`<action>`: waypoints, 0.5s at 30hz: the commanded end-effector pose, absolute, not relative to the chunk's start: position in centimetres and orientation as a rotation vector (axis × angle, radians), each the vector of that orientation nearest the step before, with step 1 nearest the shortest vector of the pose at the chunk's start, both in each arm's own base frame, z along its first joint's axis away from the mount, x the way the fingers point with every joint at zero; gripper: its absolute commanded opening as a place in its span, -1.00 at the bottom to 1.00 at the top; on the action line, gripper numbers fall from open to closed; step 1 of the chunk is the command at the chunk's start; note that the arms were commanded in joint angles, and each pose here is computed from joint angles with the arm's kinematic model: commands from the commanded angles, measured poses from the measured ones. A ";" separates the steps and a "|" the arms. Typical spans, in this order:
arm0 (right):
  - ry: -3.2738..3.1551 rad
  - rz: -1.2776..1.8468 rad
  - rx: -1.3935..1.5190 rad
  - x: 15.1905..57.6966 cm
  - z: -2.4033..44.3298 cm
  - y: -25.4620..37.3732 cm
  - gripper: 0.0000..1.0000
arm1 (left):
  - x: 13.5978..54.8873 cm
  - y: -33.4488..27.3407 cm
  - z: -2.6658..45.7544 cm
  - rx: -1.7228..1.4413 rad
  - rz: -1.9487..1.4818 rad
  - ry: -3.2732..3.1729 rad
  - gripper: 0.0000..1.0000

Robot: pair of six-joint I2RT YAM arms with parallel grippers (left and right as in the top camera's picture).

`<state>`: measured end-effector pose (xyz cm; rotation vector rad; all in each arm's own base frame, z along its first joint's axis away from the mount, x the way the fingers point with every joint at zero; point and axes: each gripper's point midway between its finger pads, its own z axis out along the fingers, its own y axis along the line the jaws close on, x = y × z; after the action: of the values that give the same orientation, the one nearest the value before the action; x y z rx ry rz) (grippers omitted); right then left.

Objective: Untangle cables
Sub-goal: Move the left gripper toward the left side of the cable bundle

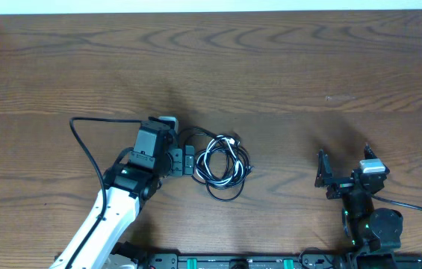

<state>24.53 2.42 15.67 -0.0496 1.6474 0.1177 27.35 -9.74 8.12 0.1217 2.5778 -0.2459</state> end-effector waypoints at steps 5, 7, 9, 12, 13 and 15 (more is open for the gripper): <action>1.646 0.125 -0.054 24.5 15.7 2.6 0.99 | 27.3 -10.7 8.4 0.203 -0.220 2.572 0.94; 1.646 0.125 -0.054 24.5 15.7 2.6 0.99 | 27.1 -11.4 8.2 0.236 -0.225 2.577 0.95; 1.646 0.126 -0.054 24.5 15.7 2.6 0.99 | 26.8 -12.1 7.8 0.304 -0.223 2.580 0.94; 1.646 0.125 -0.054 24.5 15.7 2.6 0.99 | 26.4 -13.3 7.5 0.360 -0.235 2.582 0.94; 1.646 0.125 -0.054 24.5 15.7 2.6 0.99 | 26.3 -13.5 7.4 0.372 -0.237 2.582 0.94; 1.646 0.125 -0.054 24.5 15.7 2.6 0.99 | 26.3 -13.9 7.4 0.385 -0.243 2.579 0.94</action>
<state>24.53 2.42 15.67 -0.0496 1.6474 0.1177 25.75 -13.36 6.78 0.3435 2.6075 -0.2578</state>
